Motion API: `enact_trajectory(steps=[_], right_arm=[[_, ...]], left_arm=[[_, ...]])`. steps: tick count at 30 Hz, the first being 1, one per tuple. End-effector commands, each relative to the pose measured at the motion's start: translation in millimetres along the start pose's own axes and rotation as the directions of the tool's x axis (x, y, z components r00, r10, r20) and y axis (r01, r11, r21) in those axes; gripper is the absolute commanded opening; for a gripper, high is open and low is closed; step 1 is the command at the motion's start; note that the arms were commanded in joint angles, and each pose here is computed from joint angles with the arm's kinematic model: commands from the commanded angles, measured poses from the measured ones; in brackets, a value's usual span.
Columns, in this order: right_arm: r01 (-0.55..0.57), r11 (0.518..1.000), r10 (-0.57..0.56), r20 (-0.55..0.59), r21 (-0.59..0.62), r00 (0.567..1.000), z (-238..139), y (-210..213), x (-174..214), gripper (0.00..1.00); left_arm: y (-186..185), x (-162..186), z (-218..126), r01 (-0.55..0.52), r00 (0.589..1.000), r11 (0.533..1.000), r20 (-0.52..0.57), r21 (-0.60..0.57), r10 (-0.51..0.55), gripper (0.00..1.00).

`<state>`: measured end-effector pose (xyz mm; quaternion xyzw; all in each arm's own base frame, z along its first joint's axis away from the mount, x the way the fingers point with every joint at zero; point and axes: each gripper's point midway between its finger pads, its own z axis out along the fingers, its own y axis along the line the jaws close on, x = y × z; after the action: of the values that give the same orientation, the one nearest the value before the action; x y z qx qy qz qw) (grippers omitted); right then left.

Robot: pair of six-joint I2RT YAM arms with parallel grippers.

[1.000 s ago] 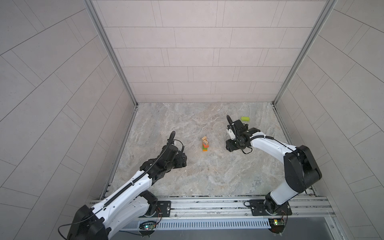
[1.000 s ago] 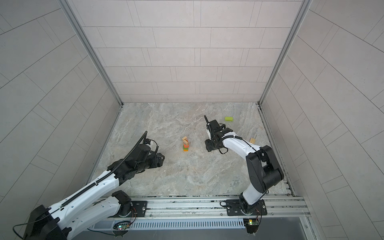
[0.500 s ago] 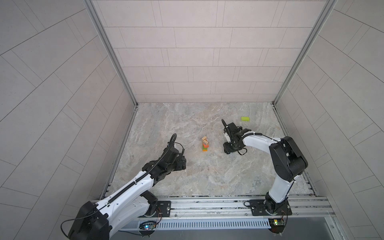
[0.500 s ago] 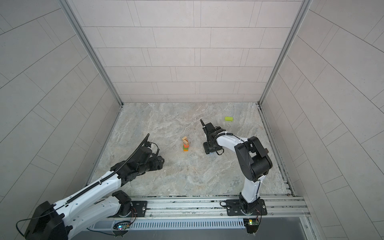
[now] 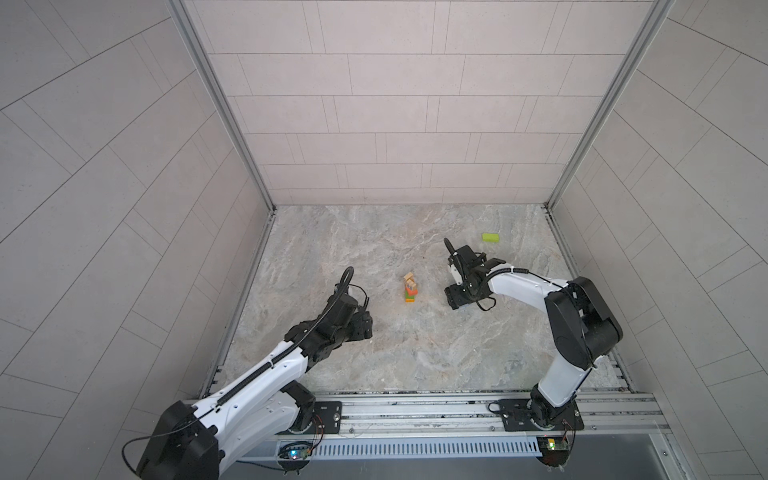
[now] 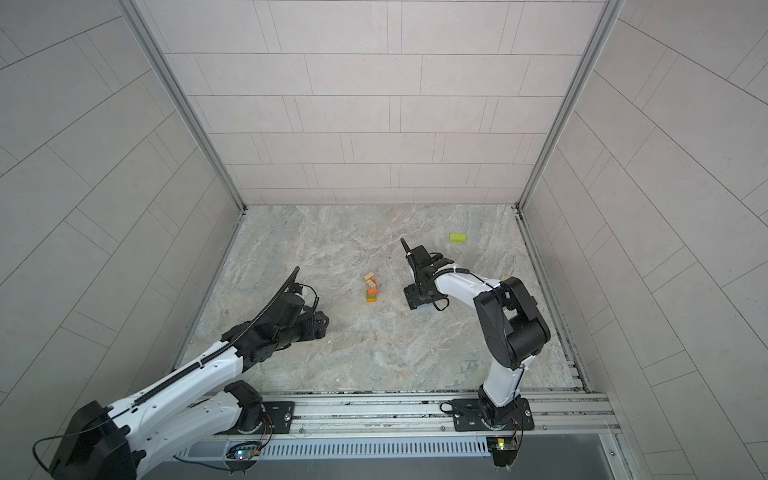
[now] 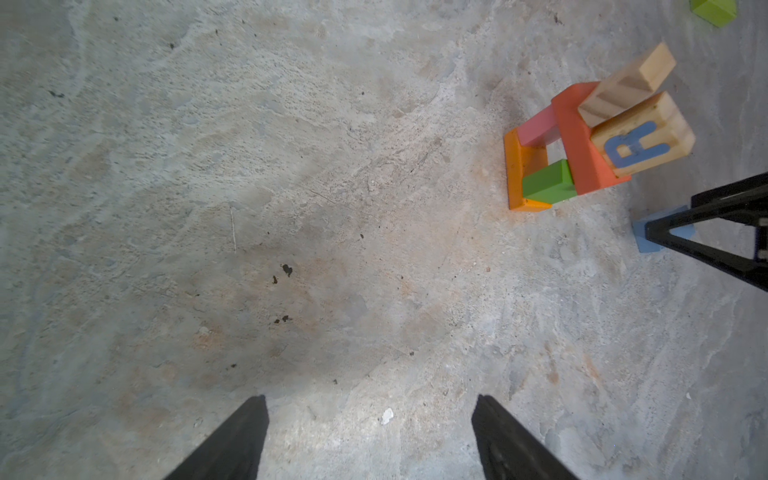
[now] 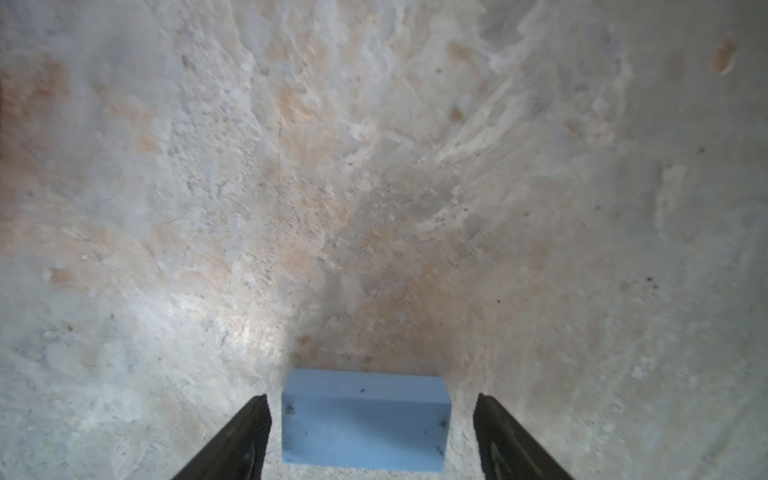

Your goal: Build the wood block tower

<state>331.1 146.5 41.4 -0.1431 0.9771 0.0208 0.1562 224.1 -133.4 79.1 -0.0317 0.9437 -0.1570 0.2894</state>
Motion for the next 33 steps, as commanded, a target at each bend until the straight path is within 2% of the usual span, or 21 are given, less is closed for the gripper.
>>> enact_trajectory(steps=[1, 3, 5, 7, 8, 9, 13, 23, 33], right_arm=[[-0.016, 0.999, 0.014, 0.063, 0.028, 0.998, -19, -6, -1, 0.78], [-0.031, 0.999, 0.028, 0.088, 0.040, 0.996, -25, -10, 1, 0.75], [-0.044, 0.998, 0.040, 0.108, 0.036, 0.993, -30, -11, 4, 0.65], [-0.056, 0.998, 0.053, 0.122, 0.019, 0.991, -34, -10, 7, 0.45], [-0.061, 0.998, 0.060, 0.123, 0.011, 0.991, -34, -9, 10, 0.29], [-0.073, 0.997, 0.071, 0.122, 0.010, 0.990, -33, -9, 13, 0.18], [-0.096, 0.995, 0.095, 0.083, 0.004, 0.992, -22, -10, 25, 0.00], [-0.146, 0.989, 0.146, 0.021, -0.030, 0.989, 5, -8, 28, 0.00], [-0.179, 0.983, 0.180, 0.009, -0.024, 0.984, 18, -16, 7, 0.00]], left_arm=[[-1, -7, -6, -0.015, 1.000, 1.000, 0.022, -0.007, 0.015, 0.84], [-2, -9, -7, -0.018, 1.000, 1.000, 0.023, -0.009, 0.018, 0.84], [-3, -11, -8, -0.023, 0.999, 1.000, 0.021, -0.010, 0.023, 0.84], [-4, -13, -10, -0.026, 0.999, 1.000, 0.024, -0.011, 0.026, 0.84], [-5, -14, -10, -0.027, 0.999, 1.000, 0.027, -0.009, 0.027, 0.85], [-5, -15, -11, -0.028, 0.999, 1.000, 0.029, -0.008, 0.028, 0.85], [-7, -17, -11, -0.027, 0.999, 1.000, 0.032, -0.007, 0.027, 0.85], [-6, -19, -14, -0.037, 0.999, 0.999, 0.032, -0.017, 0.038, 0.85], [-5, -19, -11, -0.036, 0.999, 0.999, 0.031, -0.024, 0.036, 0.85]])
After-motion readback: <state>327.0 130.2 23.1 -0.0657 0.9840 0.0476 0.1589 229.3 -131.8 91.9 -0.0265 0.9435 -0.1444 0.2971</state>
